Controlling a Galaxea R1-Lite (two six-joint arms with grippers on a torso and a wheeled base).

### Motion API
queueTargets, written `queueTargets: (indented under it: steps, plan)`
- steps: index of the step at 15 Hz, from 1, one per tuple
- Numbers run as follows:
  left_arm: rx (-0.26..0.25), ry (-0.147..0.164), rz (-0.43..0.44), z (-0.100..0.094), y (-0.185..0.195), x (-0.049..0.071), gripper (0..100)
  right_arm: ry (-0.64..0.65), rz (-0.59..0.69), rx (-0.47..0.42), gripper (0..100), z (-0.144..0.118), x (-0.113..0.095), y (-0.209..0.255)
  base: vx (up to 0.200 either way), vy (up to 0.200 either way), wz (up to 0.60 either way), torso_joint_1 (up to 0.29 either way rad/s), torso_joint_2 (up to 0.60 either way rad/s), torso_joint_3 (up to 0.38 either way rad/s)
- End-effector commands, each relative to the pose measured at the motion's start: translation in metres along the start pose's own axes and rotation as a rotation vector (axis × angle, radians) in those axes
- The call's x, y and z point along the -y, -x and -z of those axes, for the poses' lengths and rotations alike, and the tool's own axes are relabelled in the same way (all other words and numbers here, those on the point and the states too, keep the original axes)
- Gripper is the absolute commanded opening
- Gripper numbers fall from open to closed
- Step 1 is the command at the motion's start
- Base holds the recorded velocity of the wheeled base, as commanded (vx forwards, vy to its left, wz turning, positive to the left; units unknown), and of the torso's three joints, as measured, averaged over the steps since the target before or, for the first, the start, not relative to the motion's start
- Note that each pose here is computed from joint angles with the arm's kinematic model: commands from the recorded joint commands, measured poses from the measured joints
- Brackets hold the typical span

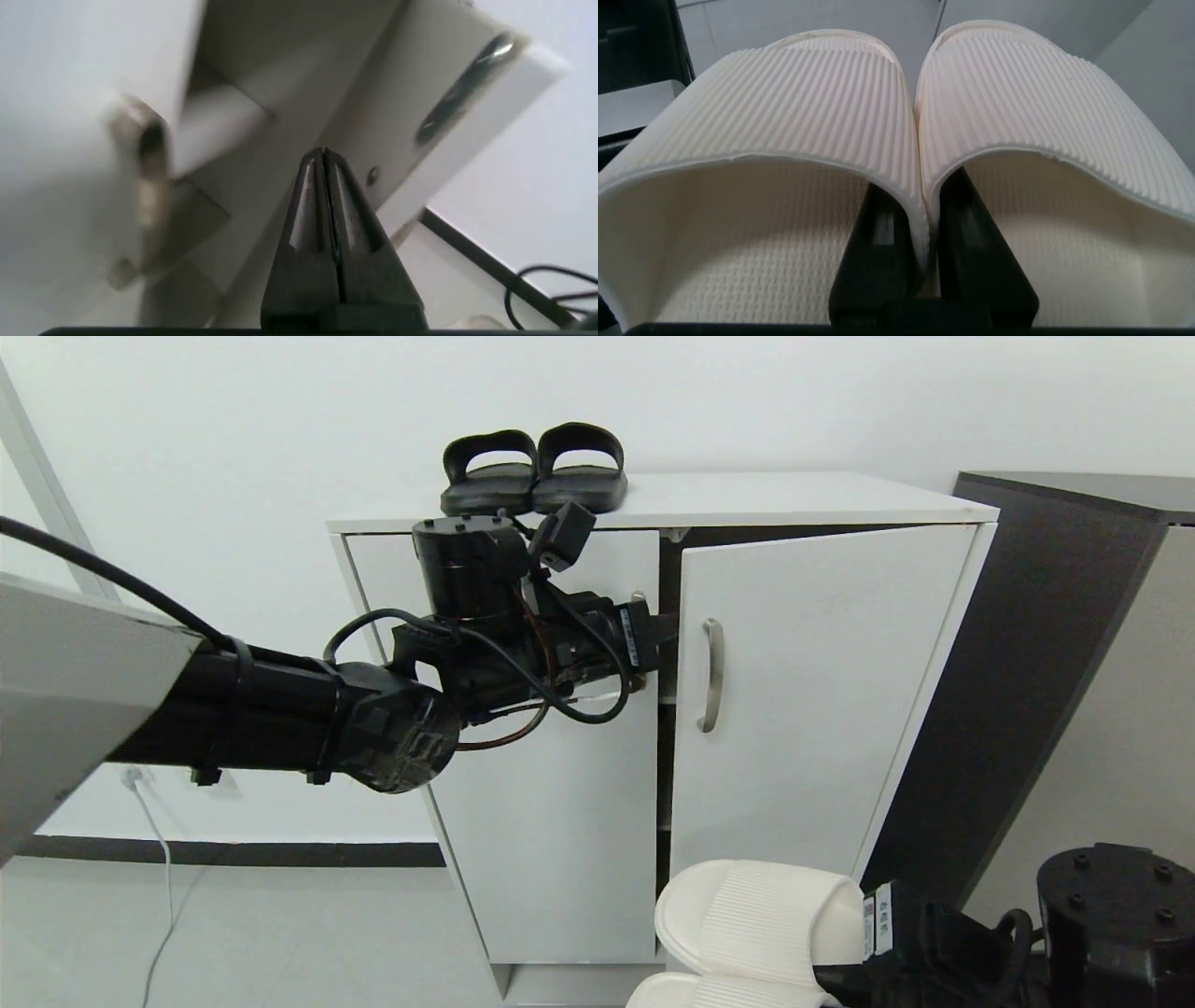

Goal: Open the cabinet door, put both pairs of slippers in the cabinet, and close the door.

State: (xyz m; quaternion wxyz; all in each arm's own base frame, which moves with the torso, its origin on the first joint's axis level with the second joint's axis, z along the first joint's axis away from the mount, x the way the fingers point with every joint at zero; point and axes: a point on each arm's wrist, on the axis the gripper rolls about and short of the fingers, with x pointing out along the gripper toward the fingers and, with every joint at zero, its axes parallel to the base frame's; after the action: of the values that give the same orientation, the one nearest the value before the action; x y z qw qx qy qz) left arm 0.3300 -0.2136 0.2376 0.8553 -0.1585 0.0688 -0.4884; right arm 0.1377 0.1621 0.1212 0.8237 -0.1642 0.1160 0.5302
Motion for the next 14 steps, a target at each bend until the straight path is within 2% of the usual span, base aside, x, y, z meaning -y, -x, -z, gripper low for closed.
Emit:
queueTargets:
  steps: [1,3,5,6,9,12,13,14]
  plan:
    - [-0.016,0.002,0.022,0.005,0.000,0.010,0,0.002,-0.002,0.001,0,0.000,-0.001,0.000,-0.200,0.000,0.00,0.007,0.00,0.012]
    - [-0.028,-0.003,0.066,0.008,0.005,0.033,0,0.004,-0.009,0.000,0,0.000,-0.002,-0.001,-0.200,0.000,0.00,0.029,0.00,0.000]
    - [-0.025,-0.005,0.077,0.007,0.008,0.046,0,0.005,-0.010,0.002,0,-0.001,-0.002,0.000,-0.200,0.000,0.00,0.000,0.00,0.005]
    - [-0.016,-0.009,0.071,0.006,0.009,0.048,0,0.005,-0.010,0.002,0,-0.001,-0.002,0.000,-0.200,0.000,0.00,0.002,0.00,0.002]
    - [-0.020,-0.009,0.050,0.007,0.017,0.047,0,0.006,-0.007,0.004,0,-0.001,-0.002,0.000,0.000,0.000,0.00,0.000,0.00,0.000]
    - [-0.019,-0.057,-0.029,0.015,0.042,0.050,0,0.000,0.005,0.002,0,0.000,0.000,0.000,0.000,0.000,0.00,0.000,0.00,0.000]
    - [-0.010,-0.077,-0.071,0.015,0.062,0.051,0,-0.001,0.009,0.003,0,-0.001,0.001,0.000,0.000,0.000,0.00,0.000,0.00,0.000]
    - [0.000,-0.081,-0.094,0.012,0.080,0.052,0,-0.002,0.010,0.002,0,0.000,0.002,0.000,0.000,0.000,0.00,0.000,0.00,0.000]
